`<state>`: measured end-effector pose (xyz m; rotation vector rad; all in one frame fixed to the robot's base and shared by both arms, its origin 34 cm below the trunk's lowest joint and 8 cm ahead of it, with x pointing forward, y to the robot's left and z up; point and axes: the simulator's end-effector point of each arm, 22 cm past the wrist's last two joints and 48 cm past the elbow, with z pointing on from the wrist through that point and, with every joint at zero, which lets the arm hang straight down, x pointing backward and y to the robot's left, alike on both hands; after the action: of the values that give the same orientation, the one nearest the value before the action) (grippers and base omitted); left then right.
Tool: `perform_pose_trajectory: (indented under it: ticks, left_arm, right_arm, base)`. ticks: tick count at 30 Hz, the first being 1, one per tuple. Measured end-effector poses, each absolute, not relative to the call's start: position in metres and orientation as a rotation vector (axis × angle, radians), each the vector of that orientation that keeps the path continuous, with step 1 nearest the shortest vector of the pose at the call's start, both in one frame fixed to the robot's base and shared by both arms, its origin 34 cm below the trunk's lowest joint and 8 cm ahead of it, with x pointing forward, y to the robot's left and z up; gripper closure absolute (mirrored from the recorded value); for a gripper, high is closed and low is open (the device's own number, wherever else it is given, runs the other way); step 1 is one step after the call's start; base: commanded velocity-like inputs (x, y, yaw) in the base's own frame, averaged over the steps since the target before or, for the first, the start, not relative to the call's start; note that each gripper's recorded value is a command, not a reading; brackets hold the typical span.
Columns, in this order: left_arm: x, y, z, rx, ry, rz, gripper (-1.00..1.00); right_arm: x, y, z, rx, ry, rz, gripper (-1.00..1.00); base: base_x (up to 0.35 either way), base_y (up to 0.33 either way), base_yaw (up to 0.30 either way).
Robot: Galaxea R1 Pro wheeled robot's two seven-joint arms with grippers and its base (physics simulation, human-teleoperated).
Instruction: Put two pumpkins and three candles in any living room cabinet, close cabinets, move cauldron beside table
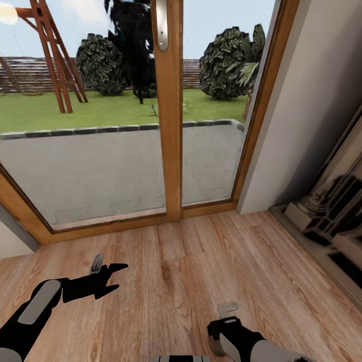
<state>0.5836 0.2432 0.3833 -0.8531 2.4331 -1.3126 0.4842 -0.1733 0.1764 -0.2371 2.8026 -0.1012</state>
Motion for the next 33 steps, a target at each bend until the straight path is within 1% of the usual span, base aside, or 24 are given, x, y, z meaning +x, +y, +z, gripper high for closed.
perform_pose_trajectory:
  ticks: [20, 23, 27, 33]
  left_arm:
    - [0.586, 0.242, 0.389, -0.837, 2.421, -1.321, -1.0]
    - [0.587, 0.237, 0.407, -0.8, 2.379, -1.363, -1.0]
    - [0.575, 0.231, 0.462, -0.703, 2.265, -1.493, -1.0]
    - [0.558, 0.221, 0.481, -0.675, 2.244, -1.613, -1.0]
  right_arm:
    - [0.486, -0.174, 0.177, -0.235, 2.797, -0.1, -1.0]
    - [0.486, -0.174, 0.177, -0.234, 2.795, -0.1, -1.0]
    - [0.487, -0.173, 0.177, -0.234, 2.794, -0.1, -1.0]
    - [0.48, -0.173, 0.169, -0.234, 2.814, -0.096, -1.0]
  base:
    - [0.0, 0.0, 0.0]
    - [0.0, 0.0, 0.0]
    - [0.0, 0.0, 0.0]
    - [0.0, 0.0, 0.0]
